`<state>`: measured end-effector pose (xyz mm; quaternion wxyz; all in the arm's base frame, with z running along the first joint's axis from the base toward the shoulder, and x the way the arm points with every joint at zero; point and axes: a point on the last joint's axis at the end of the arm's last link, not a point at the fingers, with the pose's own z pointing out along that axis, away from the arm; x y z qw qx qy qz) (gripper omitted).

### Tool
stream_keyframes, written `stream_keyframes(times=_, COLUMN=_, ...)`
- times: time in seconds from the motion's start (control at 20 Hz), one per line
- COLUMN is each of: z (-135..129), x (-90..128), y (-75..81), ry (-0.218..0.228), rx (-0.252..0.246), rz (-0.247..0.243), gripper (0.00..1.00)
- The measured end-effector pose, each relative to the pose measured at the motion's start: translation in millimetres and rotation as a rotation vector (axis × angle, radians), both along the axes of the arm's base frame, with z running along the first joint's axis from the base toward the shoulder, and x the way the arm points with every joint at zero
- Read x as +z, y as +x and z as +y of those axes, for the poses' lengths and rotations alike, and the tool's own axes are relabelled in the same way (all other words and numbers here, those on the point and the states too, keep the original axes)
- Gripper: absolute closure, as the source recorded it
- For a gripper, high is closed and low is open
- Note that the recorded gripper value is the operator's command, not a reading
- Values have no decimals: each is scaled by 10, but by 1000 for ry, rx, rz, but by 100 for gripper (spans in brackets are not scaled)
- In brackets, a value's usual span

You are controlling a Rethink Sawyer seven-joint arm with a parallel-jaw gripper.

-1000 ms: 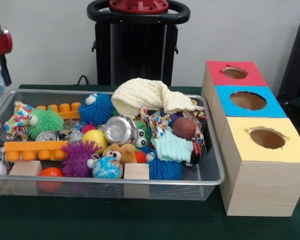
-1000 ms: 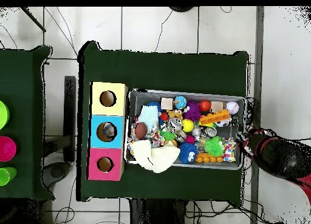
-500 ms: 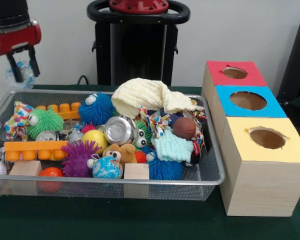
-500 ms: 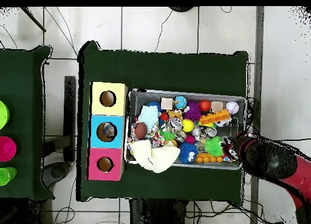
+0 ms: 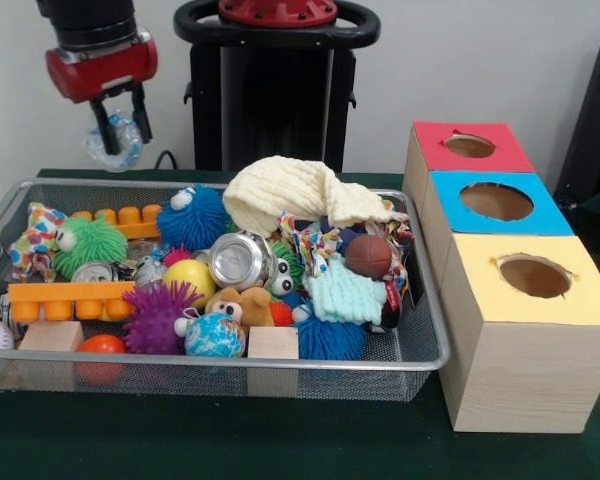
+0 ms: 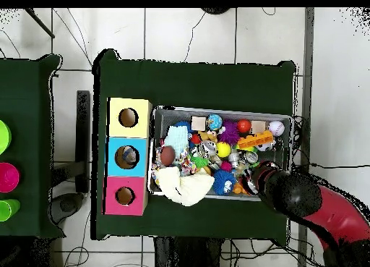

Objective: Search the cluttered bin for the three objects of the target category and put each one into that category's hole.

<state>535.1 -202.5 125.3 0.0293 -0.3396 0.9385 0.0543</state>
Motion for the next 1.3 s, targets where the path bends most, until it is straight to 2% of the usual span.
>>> stream_keyframes(times=0.3, z=334, x=58, y=-43, ry=3, rx=-45, rz=17, gripper=100)
stream_keyframes(times=0.7, z=953, x=195, y=-60, ry=1, rx=-115, rz=52, gripper=100)
stream_keyframes(times=1.0, z=1326, x=318, y=-23, ry=-11, rx=-161, rz=57, gripper=100)
stream_keyframes(times=1.3, z=1794, x=369, y=-64, ry=-22, rx=-227, rz=67, gripper=100)
